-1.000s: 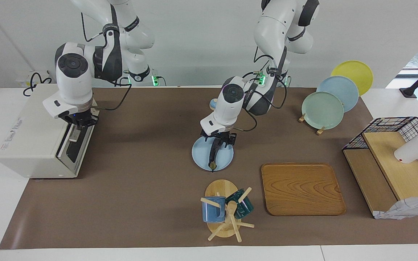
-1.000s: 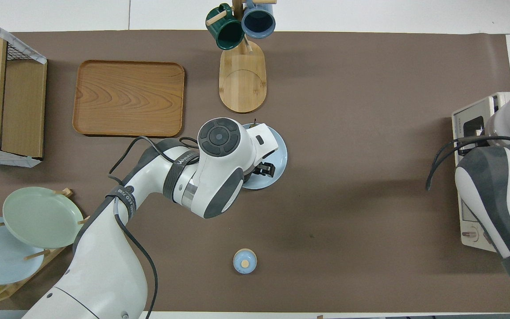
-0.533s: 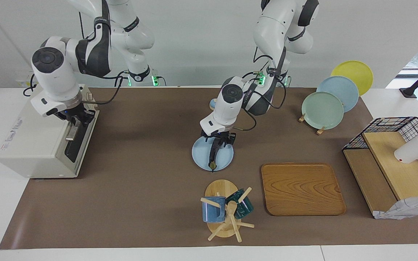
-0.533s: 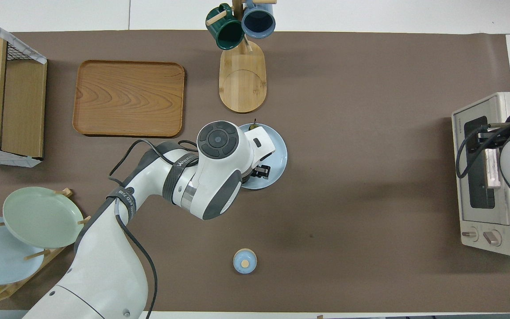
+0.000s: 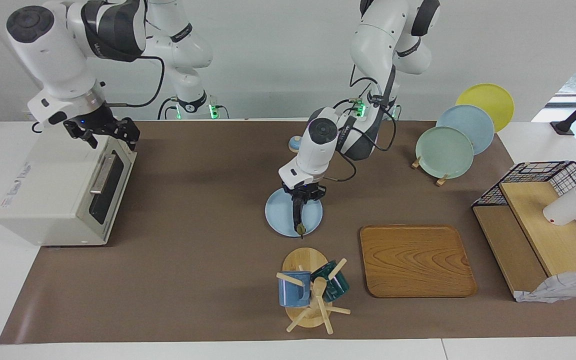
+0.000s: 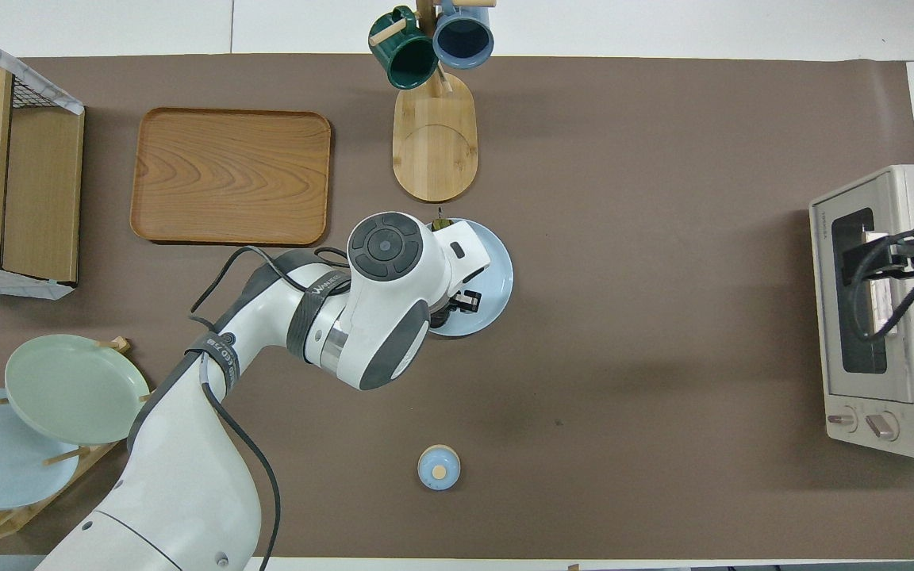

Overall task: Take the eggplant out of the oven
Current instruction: 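Carry the eggplant with the left gripper toward the wooden tray, then lower the eggplant onto the wooden tray, open and withdraw the left gripper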

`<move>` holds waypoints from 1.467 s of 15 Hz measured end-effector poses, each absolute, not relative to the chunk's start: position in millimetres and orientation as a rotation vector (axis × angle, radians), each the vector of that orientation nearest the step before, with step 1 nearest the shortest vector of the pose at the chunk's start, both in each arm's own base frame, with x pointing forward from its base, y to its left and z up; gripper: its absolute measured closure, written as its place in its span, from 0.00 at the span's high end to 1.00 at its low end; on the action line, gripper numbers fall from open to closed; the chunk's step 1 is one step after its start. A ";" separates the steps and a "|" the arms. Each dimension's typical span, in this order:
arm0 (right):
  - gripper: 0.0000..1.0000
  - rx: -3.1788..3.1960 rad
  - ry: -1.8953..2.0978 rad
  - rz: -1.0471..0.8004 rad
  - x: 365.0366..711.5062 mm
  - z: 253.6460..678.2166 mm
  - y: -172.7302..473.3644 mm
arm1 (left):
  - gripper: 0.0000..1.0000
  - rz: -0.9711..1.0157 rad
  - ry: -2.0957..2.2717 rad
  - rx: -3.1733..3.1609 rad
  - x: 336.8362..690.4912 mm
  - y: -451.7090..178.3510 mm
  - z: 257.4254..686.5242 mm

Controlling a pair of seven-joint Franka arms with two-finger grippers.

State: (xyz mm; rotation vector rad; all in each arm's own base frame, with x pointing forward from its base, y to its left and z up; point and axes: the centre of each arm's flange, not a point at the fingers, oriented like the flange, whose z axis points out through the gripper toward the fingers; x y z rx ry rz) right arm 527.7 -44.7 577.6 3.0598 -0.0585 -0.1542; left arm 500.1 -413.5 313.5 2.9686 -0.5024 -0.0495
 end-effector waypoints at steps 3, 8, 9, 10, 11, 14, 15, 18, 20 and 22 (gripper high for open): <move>1.00 3.059 -0.069 -0.183 514.3 589.8 -44.9 | 0.42 -0.037 -0.461 2.972 514.8 -399.3 336.7; 1.00 3.083 -0.097 -0.171 520.4 584.0 -55.6 | 0.42 -0.038 -0.318 2.983 573.8 -325.8 418.0; 1.00 3.101 -0.119 -0.146 522.9 587.3 -61.5 | 0.42 -0.036 -0.296 2.984 586.9 -305.9 430.0; 1.00 3.115 -0.137 -0.121 525.6 592.3 -66.5 | 0.42 -0.034 -0.273 2.986 598.3 -285.2 436.0; 1.00 3.124 -0.148 -0.095 528.5 598.6 -69.8 | 0.42 -0.027 -0.253 2.987 609.0 -264.7 437.8; 1.00 3.125 -0.142 -0.029 538.4 616.9 -67.9 | 0.42 -0.019 -0.232 2.989 635.0 -204.7 430.9; 1.00 3.125 -0.136 -0.023 540.8 618.4 -66.1 | 0.42 -0.017 -0.226 2.990 642.1 -185.1 428.7; 1.00 3.126 -0.155 -0.061 541.0 611.2 -72.7 | 0.42 -0.019 -0.220 2.991 659.1 -131.2 417.5; 1.00 3.126 -0.170 -0.084 539.2 608.5 -77.9 | 0.42 -0.024 -0.193 2.992 672.5 -111.9 405.4; 1.00 3.127 -0.172 -0.093 538.7 606.0 -79.6 | 0.42 -0.039 -0.167 2.997 685.6 -100.1 383.4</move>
